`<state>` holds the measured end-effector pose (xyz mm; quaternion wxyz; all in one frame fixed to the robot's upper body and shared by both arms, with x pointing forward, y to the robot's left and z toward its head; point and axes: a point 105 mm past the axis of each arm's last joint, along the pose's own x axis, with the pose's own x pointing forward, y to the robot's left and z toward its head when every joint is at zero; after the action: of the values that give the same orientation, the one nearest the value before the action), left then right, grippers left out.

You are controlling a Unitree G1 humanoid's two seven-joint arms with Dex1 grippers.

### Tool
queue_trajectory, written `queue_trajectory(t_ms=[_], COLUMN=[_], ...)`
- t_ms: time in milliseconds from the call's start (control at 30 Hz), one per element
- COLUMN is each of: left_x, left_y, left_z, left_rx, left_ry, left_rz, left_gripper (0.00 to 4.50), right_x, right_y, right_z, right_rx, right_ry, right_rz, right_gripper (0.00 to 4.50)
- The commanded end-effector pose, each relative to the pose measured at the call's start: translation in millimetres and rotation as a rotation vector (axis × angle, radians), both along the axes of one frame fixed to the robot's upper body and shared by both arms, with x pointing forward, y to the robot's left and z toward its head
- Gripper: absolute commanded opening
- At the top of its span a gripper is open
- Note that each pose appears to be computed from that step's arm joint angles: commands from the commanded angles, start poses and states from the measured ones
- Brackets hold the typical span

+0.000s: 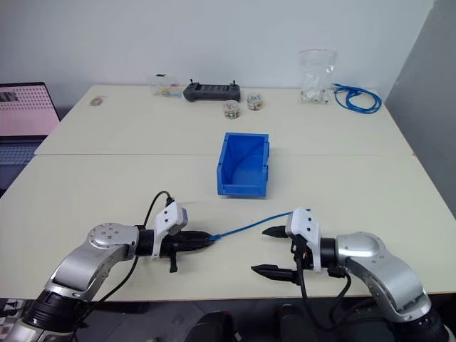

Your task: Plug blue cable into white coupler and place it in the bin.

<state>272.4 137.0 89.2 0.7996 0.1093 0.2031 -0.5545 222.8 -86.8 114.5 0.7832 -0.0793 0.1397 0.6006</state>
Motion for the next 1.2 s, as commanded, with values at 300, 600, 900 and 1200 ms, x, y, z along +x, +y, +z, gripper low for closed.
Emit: queue_trajectory(t_ms=[300, 600, 900, 1200], left_x=[-11.4, -23.5, -25.2, -28.1], left_y=[-30.2, -36.4, -40.1, -43.3], left_z=[90.7, 113.0, 117.9, 118.1], left_rx=[-0.434, -0.588, -0.617, -0.611], left_ry=[0.157, 0.299, 0.310, 0.304], left_rz=[-0.080, -0.108, -0.093, -0.096], left_gripper=[0.21, 0.21, 0.21, 0.21], right_x=[1.0, 20.4, 19.1, 19.3], right_y=[6.3, 27.9, 42.8, 46.6], right_z=[34.7, 78.9, 99.4, 98.8], right_rx=[0.294, 0.534, 0.606, 0.594], right_ry=[0.193, 0.201, 0.238, 0.263], right_rz=[-0.100, -0.101, -0.021, 0.002], right_gripper=[4.50, 4.50, 4.50, 3.33])
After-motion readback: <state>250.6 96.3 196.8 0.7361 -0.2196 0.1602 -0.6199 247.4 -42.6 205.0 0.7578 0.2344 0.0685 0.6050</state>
